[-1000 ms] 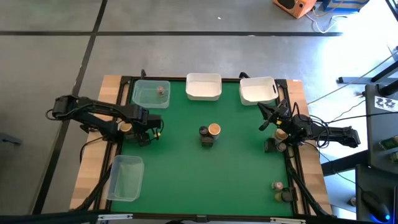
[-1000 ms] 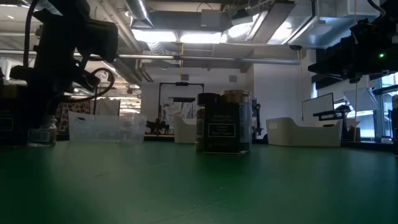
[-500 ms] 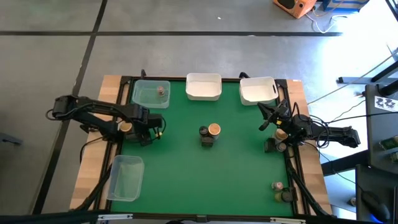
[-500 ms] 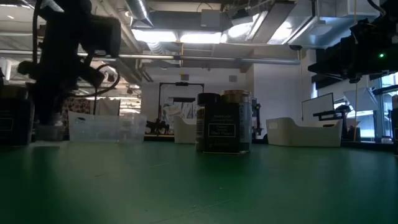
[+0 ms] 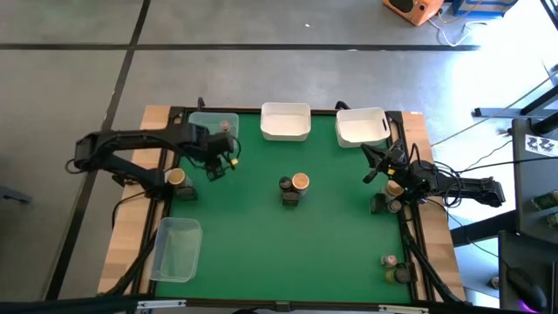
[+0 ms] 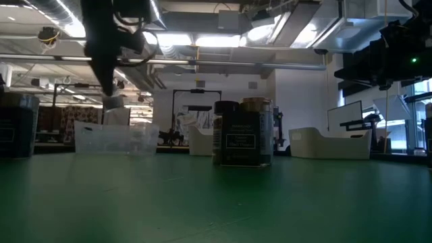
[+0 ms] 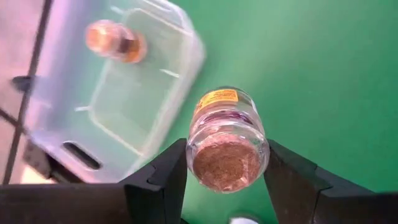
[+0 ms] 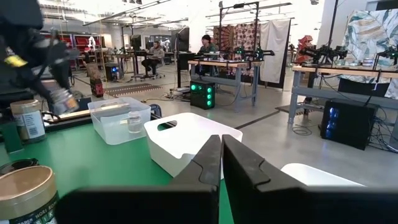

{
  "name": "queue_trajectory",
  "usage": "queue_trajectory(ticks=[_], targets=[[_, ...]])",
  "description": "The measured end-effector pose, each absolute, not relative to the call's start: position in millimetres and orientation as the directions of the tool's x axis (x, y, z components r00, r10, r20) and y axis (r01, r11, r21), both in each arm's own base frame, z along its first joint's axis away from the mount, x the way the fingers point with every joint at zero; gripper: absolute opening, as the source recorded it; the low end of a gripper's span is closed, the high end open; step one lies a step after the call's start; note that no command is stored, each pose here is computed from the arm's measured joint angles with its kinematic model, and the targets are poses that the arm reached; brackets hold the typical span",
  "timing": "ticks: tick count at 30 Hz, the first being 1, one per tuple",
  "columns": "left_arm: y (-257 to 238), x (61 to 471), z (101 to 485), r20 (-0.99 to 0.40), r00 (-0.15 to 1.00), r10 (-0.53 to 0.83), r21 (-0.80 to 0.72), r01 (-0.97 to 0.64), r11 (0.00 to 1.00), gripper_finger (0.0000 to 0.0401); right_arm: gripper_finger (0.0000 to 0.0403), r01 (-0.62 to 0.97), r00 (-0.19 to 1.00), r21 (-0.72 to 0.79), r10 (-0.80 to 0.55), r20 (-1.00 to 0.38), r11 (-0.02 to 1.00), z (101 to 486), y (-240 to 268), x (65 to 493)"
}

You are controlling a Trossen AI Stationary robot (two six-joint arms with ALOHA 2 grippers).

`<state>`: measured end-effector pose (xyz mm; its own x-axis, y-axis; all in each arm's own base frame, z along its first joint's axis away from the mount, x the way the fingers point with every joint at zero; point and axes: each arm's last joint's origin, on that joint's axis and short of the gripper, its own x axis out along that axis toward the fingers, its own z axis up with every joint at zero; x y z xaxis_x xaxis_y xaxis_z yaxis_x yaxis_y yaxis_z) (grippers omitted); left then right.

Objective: Sort spices by type
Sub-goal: Put the top left small brown seasoning bottle into the top transparent bin

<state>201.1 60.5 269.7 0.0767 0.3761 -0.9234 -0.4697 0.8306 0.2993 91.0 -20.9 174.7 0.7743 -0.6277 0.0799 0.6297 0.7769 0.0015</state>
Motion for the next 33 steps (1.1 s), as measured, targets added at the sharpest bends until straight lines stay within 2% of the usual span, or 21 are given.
queue_trajectory(ticks=[9, 16, 29, 33], targets=[[104, 189, 275, -0.905, 0.039, 0.423, 0.315, -0.606, 0.730, 0.0171, 0.0016, 0.630, 0.774, 0.001, -0.628, 0.080, 0.777, 175, -21, 91], [136, 181, 277, -0.872, 0.066, 0.485, 0.293, -0.723, 0.626, 0.0172, 0.0016, 0.630, 0.774, 0.001, -0.628, 0.080, 0.777, 175, -21, 91], [172, 163, 262, -0.848, 0.025, 0.530, 0.287, -0.818, 0.499, 0.0172, 0.0016, 0.630, 0.774, 0.001, -0.628, 0.080, 0.777, 175, -21, 91], [179, 166, 248, -0.860, 0.002, 0.511, 0.293, -0.817, 0.497, 0.0172, 0.0016, 0.629, 0.775, 0.002, -0.627, 0.080, 0.777, 175, -21, 91]])
